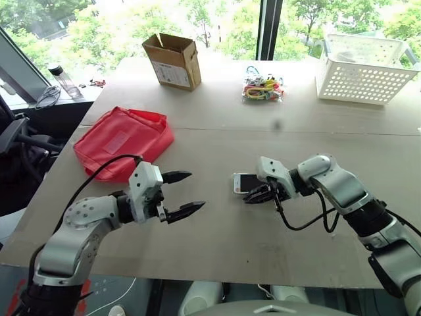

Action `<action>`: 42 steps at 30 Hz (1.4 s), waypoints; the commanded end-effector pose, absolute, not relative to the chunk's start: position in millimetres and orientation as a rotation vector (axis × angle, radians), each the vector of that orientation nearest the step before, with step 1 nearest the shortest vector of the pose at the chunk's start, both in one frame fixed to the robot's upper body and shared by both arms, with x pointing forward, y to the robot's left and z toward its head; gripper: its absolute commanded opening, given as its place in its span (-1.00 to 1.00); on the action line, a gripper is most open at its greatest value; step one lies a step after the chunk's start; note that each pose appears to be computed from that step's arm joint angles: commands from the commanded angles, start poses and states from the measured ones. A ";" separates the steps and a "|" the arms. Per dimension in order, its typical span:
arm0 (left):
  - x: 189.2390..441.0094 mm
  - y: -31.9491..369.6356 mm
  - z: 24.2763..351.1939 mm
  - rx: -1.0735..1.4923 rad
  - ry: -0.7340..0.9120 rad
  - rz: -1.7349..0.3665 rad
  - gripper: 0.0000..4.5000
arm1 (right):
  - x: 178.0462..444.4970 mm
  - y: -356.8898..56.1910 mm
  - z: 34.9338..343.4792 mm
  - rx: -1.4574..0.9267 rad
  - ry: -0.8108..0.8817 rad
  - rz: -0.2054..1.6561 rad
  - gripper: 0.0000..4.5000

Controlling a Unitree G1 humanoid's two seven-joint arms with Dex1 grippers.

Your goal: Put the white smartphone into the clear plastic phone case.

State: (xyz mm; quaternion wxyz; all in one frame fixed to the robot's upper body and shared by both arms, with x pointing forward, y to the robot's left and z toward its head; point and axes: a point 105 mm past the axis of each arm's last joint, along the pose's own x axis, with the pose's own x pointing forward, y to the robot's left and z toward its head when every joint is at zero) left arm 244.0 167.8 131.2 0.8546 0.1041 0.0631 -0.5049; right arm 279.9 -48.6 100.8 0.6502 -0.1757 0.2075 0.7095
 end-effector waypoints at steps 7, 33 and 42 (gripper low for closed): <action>243.1 166.6 142.2 0.244 0.091 -1.071 1.00 | 299.2 -33.0 128.0 -0.385 0.333 1.527 -0.96; 293.2 141.3 88.9 0.289 0.226 -1.062 0.19 | 315.7 -112.0 156.7 -0.463 0.198 0.994 -1.00; 306.3 114.4 68.6 0.300 0.235 -1.142 -0.98 | 300.1 -134.1 138.4 -0.501 0.297 0.757 -1.00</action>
